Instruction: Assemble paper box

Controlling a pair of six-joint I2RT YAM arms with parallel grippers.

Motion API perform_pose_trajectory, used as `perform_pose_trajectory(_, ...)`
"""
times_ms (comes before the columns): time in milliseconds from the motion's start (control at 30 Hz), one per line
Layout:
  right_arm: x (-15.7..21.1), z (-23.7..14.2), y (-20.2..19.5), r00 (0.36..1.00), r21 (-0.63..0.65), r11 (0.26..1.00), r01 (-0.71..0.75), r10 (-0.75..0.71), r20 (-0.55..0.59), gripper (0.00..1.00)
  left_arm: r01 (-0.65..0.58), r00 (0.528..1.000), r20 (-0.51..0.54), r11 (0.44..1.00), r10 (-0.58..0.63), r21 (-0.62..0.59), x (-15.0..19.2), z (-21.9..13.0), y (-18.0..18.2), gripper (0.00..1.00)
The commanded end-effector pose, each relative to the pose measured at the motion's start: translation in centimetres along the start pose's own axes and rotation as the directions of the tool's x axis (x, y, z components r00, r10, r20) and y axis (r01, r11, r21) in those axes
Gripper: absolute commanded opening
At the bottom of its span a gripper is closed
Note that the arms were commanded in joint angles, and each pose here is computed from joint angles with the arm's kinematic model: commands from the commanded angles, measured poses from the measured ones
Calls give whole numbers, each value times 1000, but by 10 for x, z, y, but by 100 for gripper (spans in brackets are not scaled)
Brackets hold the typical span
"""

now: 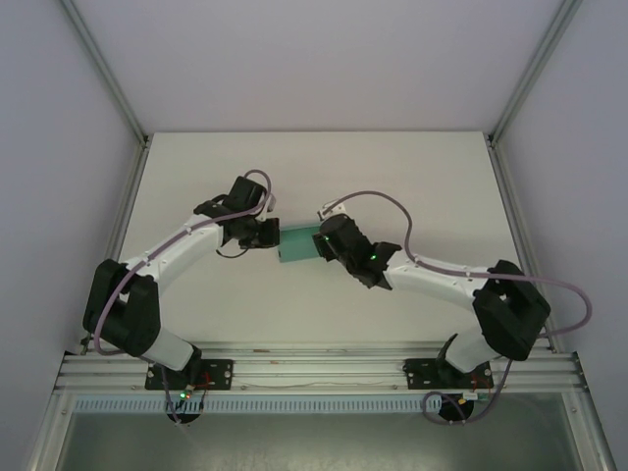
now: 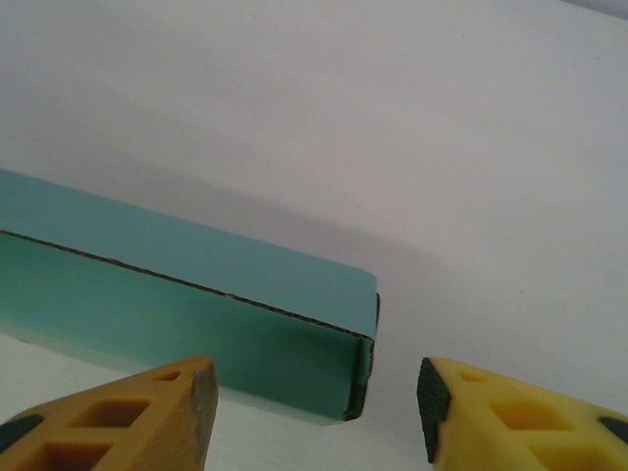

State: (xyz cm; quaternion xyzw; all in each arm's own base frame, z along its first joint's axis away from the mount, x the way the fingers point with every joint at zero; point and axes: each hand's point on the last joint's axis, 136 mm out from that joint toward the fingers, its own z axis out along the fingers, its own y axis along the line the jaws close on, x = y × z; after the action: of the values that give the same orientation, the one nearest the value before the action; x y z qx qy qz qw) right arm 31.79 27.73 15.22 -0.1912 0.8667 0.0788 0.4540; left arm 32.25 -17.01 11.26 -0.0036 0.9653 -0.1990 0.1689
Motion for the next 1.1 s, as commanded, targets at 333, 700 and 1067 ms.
perform_pose_trajectory(333, -40, 17, -40, 965, -72, 962, -263, 262, -18, 61, 14, 981, -192, 994, -35, -110, 42, 28, 27, 0)
perform_pose_trajectory(700, 42, 55, -53, 912, 21, 936, -352, 348, -218, 43, -12, 983, -183, 997, -2, -77, 33, 22, 17, 0)
perform_pose_trajectory(1067, 89, 60, -54, 868, 72, 919, -387, 389, -309, 35, -72, 992, -110, 996, 66, -52, 8, -23, -3, 36)
